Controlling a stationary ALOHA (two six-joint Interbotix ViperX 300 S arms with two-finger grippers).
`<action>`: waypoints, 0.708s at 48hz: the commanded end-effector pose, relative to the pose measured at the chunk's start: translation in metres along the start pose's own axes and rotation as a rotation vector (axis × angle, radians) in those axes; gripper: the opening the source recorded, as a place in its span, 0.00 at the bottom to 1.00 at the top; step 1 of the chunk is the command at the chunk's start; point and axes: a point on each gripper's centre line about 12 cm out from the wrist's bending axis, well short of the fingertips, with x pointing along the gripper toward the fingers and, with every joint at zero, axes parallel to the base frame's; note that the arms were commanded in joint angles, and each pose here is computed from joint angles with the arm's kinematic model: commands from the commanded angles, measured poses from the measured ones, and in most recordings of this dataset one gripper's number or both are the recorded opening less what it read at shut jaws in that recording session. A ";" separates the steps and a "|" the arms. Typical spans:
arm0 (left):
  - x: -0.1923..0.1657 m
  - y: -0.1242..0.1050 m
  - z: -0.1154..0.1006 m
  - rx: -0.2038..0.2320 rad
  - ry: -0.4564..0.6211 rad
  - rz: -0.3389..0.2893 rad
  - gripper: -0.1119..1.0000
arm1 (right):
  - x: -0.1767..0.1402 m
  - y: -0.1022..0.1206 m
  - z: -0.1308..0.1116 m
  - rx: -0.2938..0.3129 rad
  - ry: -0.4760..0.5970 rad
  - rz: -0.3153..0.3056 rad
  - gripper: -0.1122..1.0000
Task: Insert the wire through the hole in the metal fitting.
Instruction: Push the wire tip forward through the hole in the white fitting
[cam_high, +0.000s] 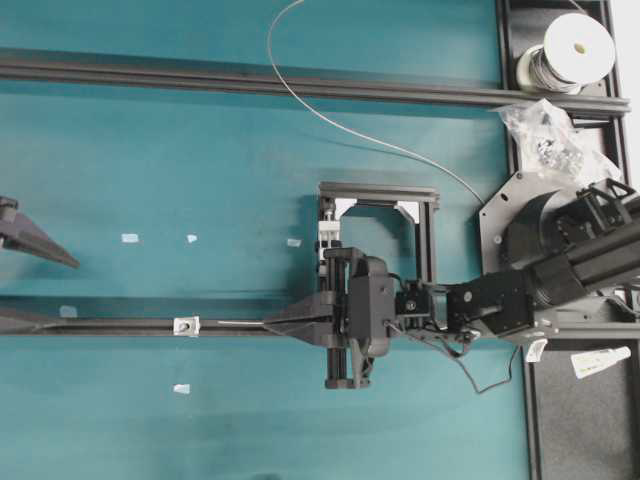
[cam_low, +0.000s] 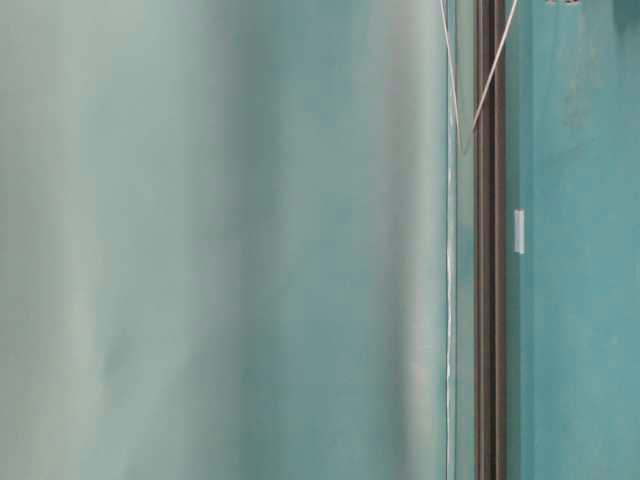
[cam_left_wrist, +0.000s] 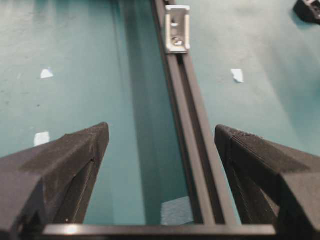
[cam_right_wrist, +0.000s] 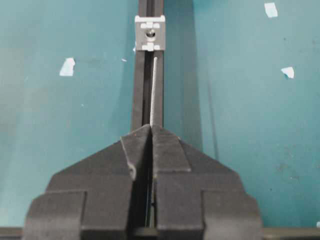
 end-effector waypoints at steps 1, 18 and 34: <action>0.003 -0.005 0.005 0.003 -0.023 -0.016 0.84 | 0.001 0.004 0.005 0.002 -0.027 0.009 0.10; 0.014 -0.005 0.001 0.028 -0.007 -0.018 0.83 | 0.000 0.003 0.005 -0.001 -0.038 0.005 0.10; 0.018 -0.006 -0.001 0.048 -0.012 -0.021 0.83 | 0.000 0.005 0.006 -0.003 -0.043 0.011 0.10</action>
